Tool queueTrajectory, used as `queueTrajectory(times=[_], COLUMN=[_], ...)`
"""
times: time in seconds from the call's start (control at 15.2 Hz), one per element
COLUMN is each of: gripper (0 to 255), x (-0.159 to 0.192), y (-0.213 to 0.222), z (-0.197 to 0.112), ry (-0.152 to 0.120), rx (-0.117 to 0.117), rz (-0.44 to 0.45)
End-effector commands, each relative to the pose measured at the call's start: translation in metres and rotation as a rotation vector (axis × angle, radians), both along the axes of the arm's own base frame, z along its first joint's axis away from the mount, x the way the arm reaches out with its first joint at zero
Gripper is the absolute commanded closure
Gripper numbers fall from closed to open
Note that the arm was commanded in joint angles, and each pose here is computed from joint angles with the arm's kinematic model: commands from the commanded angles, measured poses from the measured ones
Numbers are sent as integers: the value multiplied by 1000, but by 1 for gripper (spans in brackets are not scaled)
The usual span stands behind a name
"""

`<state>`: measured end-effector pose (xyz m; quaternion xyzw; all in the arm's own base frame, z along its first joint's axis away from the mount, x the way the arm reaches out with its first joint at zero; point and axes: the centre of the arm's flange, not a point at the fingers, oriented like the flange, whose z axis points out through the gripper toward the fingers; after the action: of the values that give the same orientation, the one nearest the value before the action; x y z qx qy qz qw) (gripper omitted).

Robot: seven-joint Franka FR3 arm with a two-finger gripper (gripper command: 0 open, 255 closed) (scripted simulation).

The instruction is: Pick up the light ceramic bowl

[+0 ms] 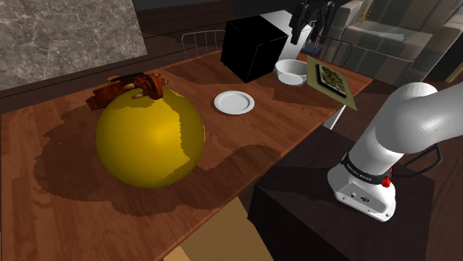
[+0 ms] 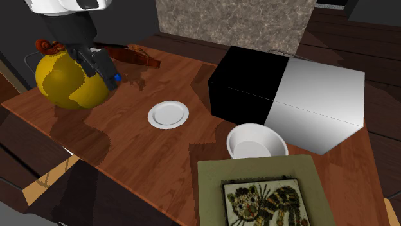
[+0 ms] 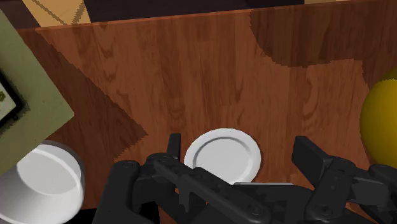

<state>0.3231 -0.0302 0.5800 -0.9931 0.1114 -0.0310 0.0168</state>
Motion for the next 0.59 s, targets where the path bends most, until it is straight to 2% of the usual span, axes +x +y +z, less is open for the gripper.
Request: queueTrajectory(times=[0.0, 0.53], gripper=[0, 0], x=[0, 58], y=[0, -52], z=[0, -66], ry=[0, 41], rx=[0, -79], rz=[0, -1])
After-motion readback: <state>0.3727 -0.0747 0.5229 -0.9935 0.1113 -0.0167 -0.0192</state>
